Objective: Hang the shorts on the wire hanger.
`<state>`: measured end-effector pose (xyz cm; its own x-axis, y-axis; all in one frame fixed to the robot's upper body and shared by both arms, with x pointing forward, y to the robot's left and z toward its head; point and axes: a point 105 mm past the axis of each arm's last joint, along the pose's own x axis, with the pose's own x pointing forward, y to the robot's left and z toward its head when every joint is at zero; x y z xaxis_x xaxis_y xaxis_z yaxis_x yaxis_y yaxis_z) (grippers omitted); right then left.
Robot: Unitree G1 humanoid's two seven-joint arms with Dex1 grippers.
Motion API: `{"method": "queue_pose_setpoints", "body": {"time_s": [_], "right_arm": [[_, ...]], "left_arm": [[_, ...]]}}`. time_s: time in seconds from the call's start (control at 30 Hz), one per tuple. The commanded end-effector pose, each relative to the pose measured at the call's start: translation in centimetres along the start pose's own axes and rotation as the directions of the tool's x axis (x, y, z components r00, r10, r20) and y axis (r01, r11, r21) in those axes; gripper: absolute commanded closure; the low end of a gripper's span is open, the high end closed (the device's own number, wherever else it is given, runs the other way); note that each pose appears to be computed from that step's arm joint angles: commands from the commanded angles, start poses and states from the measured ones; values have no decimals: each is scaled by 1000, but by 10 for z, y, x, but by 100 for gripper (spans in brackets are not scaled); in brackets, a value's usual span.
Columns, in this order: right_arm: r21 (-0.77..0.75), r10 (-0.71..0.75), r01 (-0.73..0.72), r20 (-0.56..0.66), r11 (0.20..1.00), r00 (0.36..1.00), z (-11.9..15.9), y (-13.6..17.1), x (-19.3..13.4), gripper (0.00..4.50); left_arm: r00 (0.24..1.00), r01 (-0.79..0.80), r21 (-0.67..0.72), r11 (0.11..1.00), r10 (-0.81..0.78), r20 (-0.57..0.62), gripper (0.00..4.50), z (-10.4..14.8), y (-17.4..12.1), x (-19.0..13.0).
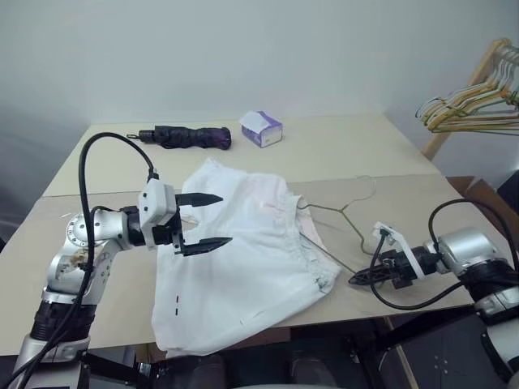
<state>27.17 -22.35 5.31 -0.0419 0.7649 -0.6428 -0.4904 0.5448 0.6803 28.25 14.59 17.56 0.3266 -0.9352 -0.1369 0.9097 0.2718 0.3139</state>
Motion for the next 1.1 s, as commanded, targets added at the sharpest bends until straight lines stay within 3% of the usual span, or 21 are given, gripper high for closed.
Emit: {"method": "queue_pose_setpoints", "body": {"time_s": [0.03,0.27,0.47,0.7,0.9,1.1], "right_arm": [[-48,0,-1,-12,999,1000,9,0,-4,450],[-10,-56,57,81,998,995,40,-12,6,450],[2,-70,71,126,997,990,49,-16,4,450],[-192,-118,173,270,966,956,76,0,-31,450],[-446,-276,389,298,806,914,86,21,-55,450],[-668,-359,566,438,483,824,112,61,-52,450]], "left_arm": [[1000,-20,58,998,19,12,4,12,3,-4],[1000,-20,62,998,20,9,4,12,3,-4],[1000,-19,67,998,19,7,4,12,3,-4],[1000,-14,70,997,14,-1,4,10,3,-4],[1000,2,81,997,-2,1,4,9,9,0],[1000,-9,134,991,8,8,4,13,27,3]]}}
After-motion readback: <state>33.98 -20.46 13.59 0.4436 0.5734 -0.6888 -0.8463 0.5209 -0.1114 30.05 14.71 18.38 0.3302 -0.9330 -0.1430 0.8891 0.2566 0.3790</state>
